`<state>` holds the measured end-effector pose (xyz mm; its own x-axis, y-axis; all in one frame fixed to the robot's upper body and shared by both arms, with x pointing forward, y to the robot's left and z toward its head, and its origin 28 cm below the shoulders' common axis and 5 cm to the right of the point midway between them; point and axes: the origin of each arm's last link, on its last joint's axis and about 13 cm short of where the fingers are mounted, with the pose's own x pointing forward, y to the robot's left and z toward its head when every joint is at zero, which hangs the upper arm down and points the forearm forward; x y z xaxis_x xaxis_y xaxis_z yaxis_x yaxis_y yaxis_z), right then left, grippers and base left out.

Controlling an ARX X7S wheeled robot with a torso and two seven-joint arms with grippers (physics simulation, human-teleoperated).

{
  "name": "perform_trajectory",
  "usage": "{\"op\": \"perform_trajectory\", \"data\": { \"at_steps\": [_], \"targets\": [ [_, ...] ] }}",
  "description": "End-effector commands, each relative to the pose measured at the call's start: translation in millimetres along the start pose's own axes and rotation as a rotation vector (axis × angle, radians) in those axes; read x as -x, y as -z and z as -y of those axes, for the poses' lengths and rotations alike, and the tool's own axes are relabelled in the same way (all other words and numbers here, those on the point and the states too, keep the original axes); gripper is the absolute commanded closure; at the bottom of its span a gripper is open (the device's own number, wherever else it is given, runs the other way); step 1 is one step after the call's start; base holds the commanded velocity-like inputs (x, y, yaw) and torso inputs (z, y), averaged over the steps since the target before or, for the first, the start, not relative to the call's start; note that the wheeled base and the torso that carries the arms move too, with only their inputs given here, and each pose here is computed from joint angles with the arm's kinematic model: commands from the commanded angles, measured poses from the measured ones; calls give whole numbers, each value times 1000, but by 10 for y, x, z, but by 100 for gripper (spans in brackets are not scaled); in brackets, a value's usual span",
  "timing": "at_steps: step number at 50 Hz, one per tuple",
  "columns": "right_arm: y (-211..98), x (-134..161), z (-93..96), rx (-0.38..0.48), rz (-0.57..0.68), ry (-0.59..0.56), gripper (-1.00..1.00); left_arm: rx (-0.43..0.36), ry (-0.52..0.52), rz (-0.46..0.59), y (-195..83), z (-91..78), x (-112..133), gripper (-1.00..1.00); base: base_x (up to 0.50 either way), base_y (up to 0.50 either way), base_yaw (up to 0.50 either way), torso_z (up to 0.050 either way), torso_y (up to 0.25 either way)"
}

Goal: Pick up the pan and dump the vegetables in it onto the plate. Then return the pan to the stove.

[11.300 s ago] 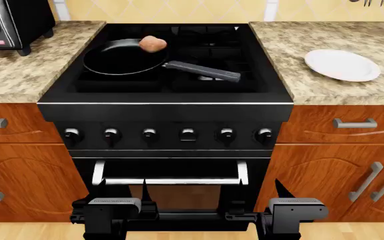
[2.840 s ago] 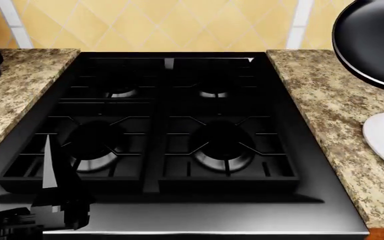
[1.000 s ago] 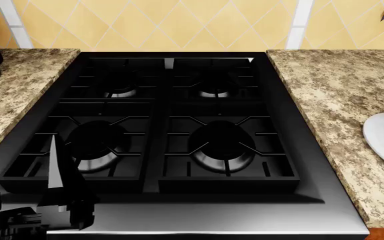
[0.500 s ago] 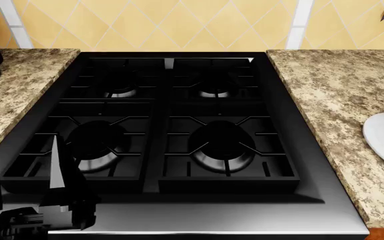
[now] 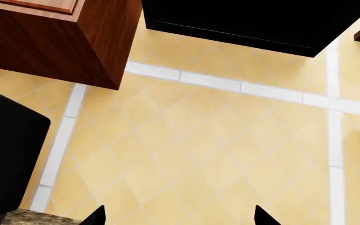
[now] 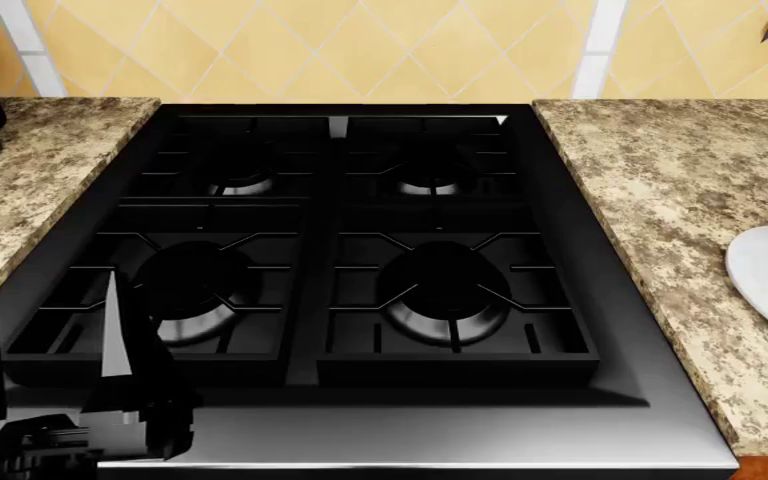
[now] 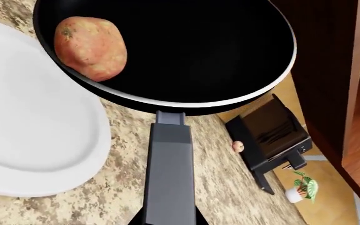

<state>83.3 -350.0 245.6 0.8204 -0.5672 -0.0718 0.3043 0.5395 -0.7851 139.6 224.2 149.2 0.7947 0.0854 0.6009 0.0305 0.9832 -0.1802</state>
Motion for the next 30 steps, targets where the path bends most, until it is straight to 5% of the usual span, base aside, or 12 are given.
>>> {"op": "perform_trajectory", "data": {
  "at_steps": [1,30],
  "targets": [
    [-93,-6,78,134,31,94,100,0,-1,2,-6,0,-2,-100,0,0,0,0,0],
    [-111,-12,126,329,17,154,100,-4,2,-1,3,3,5,-100,0,0,0,0,1]
  ]
}}
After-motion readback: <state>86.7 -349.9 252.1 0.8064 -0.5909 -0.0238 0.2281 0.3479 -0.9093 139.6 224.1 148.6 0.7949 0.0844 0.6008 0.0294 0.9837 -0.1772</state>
